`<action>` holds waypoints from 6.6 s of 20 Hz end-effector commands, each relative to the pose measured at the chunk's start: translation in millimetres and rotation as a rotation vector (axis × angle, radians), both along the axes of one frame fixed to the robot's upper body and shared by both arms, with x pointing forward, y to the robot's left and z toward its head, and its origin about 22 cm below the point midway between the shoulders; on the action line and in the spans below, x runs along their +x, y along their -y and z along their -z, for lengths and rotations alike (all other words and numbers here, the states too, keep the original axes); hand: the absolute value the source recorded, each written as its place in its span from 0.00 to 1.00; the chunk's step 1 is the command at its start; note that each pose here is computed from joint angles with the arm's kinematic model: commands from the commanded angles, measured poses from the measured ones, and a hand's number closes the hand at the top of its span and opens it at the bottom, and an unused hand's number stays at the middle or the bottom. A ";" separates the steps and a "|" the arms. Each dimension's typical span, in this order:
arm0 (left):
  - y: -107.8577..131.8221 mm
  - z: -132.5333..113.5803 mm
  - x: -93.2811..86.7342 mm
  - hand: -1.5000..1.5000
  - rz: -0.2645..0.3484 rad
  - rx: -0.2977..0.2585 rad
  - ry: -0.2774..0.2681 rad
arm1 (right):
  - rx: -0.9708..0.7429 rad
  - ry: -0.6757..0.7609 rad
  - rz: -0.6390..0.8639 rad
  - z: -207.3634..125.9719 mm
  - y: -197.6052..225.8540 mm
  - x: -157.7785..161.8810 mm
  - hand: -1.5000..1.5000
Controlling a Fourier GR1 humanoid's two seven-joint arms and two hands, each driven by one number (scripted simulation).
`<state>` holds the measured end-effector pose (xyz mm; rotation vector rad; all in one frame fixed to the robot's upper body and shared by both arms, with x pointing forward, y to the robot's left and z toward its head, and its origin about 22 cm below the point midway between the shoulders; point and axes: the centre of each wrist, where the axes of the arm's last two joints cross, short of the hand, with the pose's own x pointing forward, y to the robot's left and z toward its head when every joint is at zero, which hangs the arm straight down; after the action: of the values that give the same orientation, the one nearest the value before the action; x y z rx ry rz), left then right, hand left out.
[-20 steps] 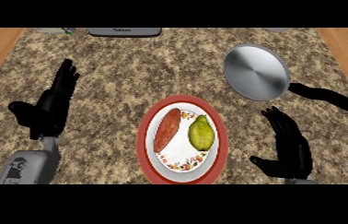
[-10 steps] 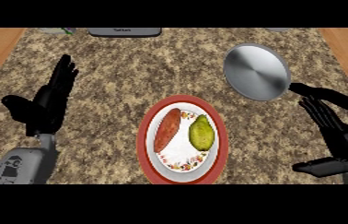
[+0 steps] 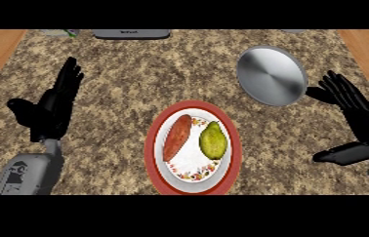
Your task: Pick the pear from the plate and place it in the pan
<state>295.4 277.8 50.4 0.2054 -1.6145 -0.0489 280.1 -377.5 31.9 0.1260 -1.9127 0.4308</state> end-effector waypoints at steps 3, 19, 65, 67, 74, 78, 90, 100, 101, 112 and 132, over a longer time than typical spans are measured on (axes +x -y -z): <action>-16.3 3.4 3.3 0.50 -0.013 -0.009 0.007 | 0.023 0.008 -0.140 -25.7 -27.1 8.6 0.00; 18.0 -13.5 -3.2 0.50 -0.009 -0.004 -0.006 | -0.111 -0.146 -0.076 6.1 -78.5 -6.1 0.00; -5.1 -2.4 12.3 0.50 -0.004 0.006 0.002 | -0.565 -0.236 -0.288 43.4 -207.1 25.9 0.00; 19.2 9.0 -4.2 0.50 0.004 0.006 0.013 | -0.555 -0.232 -0.302 25.5 -205.5 44.9 0.00; -4.7 9.1 -0.6 0.50 0.010 -0.003 -0.006 | -0.575 -0.215 -0.389 42.3 -223.2 30.8 1.00; -12.1 0.8 -4.8 0.50 -0.003 -0.004 -0.005 | -0.566 -0.096 -0.403 62.2 -212.5 11.0 1.00; 1.8 3.3 5.4 0.50 0.023 -0.005 0.005 | -0.904 -0.264 -0.061 35.0 -272.5 38.1 1.00; 20.8 6.8 10.6 0.50 0.044 -0.018 -0.014 | -1.048 -0.080 0.515 -59.7 -351.1 32.3 1.00; 16.9 -1.3 15.8 0.50 0.039 -0.011 -0.012 | -0.993 -0.068 0.553 -90.4 -359.8 36.6 1.00; 5.3 8.0 -6.1 0.50 0.016 -0.007 -0.014 | -0.715 -0.047 0.823 -148.5 -340.3 45.5 1.00; -0.1 2.9 7.5 0.50 0.020 -0.028 0.004 | -0.838 -0.079 1.133 -68.5 -103.8 140.8 1.00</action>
<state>299.8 275.3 50.7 0.1893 -1.6245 -0.0516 409.9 -232.9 117.6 -1.3130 -1.3540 0.3912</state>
